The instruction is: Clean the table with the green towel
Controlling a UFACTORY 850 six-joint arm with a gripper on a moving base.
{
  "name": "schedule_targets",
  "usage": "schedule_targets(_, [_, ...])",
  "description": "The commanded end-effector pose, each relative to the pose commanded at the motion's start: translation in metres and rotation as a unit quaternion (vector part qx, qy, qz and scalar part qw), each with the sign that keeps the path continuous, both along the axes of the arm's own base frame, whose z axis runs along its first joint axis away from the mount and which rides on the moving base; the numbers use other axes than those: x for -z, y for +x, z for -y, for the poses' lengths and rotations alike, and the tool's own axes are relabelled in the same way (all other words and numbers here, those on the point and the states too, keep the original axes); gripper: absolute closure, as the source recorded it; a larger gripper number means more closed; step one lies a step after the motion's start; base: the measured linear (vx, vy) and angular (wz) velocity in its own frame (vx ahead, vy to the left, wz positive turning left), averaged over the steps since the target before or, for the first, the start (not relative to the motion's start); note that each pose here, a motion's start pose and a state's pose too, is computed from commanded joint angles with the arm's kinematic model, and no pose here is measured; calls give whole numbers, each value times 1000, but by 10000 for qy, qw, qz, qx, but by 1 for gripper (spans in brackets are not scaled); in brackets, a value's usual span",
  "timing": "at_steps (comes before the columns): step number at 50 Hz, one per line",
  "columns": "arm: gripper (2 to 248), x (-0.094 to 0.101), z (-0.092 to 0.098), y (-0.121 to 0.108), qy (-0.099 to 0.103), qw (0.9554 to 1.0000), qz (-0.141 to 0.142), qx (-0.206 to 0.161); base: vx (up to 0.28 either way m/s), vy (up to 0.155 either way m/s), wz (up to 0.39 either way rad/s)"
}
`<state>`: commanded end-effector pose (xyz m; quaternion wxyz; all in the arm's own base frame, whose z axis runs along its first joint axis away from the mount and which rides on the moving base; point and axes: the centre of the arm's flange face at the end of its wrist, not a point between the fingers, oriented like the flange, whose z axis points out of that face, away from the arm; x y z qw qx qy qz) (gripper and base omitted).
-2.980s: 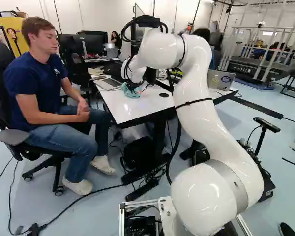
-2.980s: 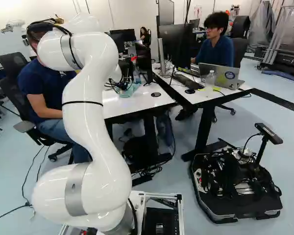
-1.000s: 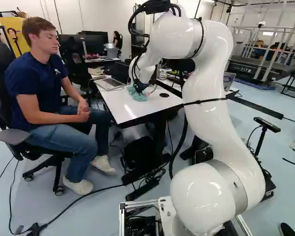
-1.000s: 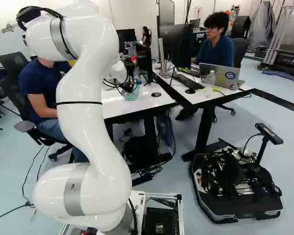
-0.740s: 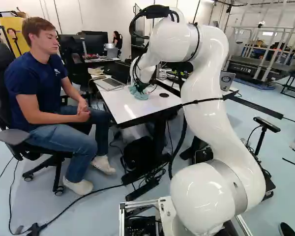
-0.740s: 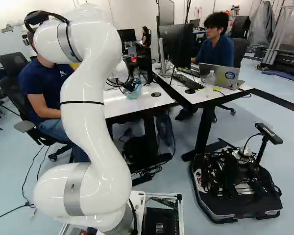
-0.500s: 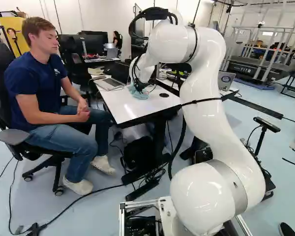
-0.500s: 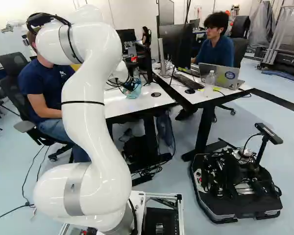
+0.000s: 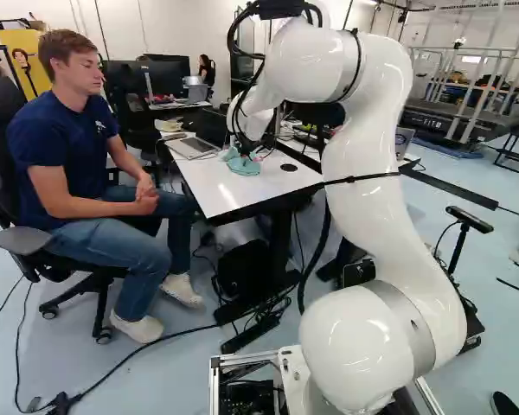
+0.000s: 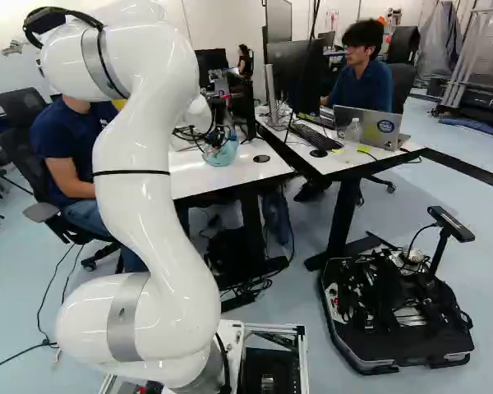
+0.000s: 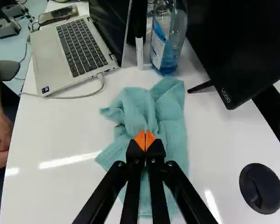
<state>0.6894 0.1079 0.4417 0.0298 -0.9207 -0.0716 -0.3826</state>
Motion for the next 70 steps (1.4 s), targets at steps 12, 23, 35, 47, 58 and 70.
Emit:
schedule_targets(12, [227, -17, -3, -17, 8, 10000, 50, -45, 0, 0, 0])
schedule_targets(23, [227, -33, -8, -39, 14, 9999, 85, -105, 0, 0, 0])
schedule_targets(35, [227, -50, -9, -65, 22, 9998, 128, -147, 0, 0, 0])
schedule_targets(47, [227, -67, -7, -92, 32, 9997, 186, -174, 0, 0, 0])
schedule_targets(58, [227, -81, 0, -116, 43, 9996, 250, -152, 0, 0, 0])
schedule_targets(70, [227, -86, 13, -139, 40, 9997, 246, -75, 0, 0, 0])
